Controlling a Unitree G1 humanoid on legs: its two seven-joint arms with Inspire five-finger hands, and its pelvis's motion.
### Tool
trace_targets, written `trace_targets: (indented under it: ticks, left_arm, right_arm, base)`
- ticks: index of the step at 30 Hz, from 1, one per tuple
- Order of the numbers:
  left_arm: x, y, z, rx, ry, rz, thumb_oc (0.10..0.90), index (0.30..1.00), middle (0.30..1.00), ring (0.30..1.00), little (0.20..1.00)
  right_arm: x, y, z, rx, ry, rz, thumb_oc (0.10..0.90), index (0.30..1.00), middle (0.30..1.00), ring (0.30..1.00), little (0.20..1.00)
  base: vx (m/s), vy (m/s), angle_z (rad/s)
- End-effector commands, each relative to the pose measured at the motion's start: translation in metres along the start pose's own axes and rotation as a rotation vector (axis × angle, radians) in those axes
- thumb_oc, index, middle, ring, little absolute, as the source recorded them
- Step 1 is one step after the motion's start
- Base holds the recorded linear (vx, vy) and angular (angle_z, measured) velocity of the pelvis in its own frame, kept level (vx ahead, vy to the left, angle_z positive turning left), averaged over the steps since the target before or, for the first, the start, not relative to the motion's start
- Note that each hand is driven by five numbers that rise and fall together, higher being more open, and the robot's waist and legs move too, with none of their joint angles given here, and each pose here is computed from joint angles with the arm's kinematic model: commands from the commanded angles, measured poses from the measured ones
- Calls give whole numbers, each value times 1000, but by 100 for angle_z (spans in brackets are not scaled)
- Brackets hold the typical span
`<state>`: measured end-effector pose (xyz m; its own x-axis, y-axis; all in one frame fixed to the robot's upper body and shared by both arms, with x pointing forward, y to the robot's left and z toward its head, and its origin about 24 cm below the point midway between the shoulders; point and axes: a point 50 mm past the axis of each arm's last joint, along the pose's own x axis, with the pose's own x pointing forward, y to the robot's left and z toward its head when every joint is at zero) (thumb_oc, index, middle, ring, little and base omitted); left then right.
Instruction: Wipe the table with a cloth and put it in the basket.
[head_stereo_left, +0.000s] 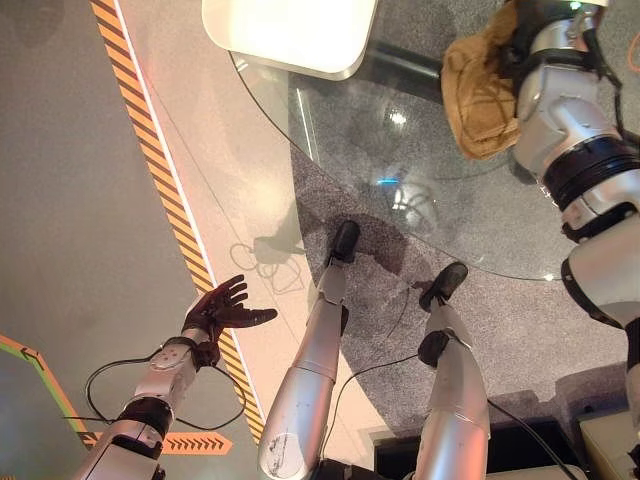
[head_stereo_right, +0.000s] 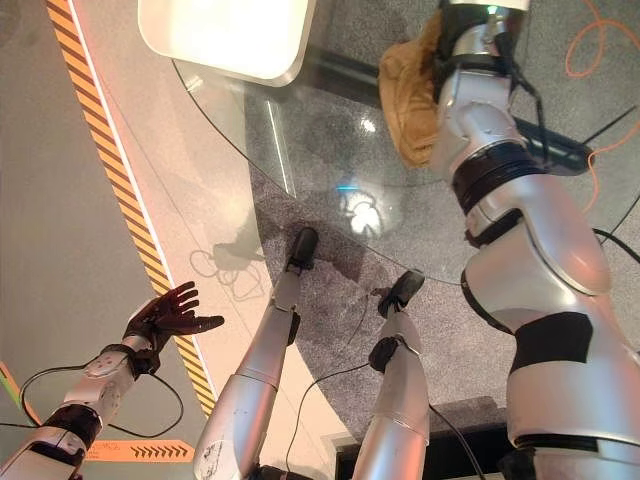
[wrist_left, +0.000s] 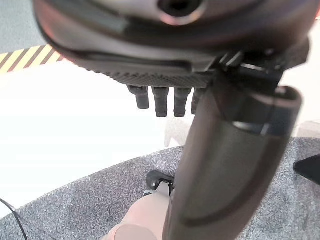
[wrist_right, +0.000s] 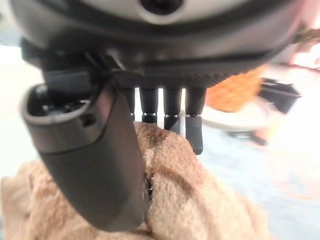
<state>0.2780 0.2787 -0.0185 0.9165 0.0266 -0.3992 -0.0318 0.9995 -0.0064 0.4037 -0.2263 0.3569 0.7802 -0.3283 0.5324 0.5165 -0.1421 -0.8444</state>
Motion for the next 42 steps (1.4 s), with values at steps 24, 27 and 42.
trace_targets:
  ticks: [24,27,42]
  left_arm:
    - [-21,34,-30,-29,117,91,800,900,900,900,900]
    - [-20,31,-31,-30,114,86,800,900,900,900,900]
    - [-18,11,-38,-15,109,60,800,900,900,900,900]
  right_arm:
    - [15,-56,-85,-26,286,-227,100,300,300,300,200]
    - [16,-58,-65,-28,191,-240,100,300,300,300,200]
    - [-19,-52,78,-86,-394,-203,100,300,300,300,200]
  base:
    - [-3,-1,-3]
    - [0,0,0]
    - [0,0,0]
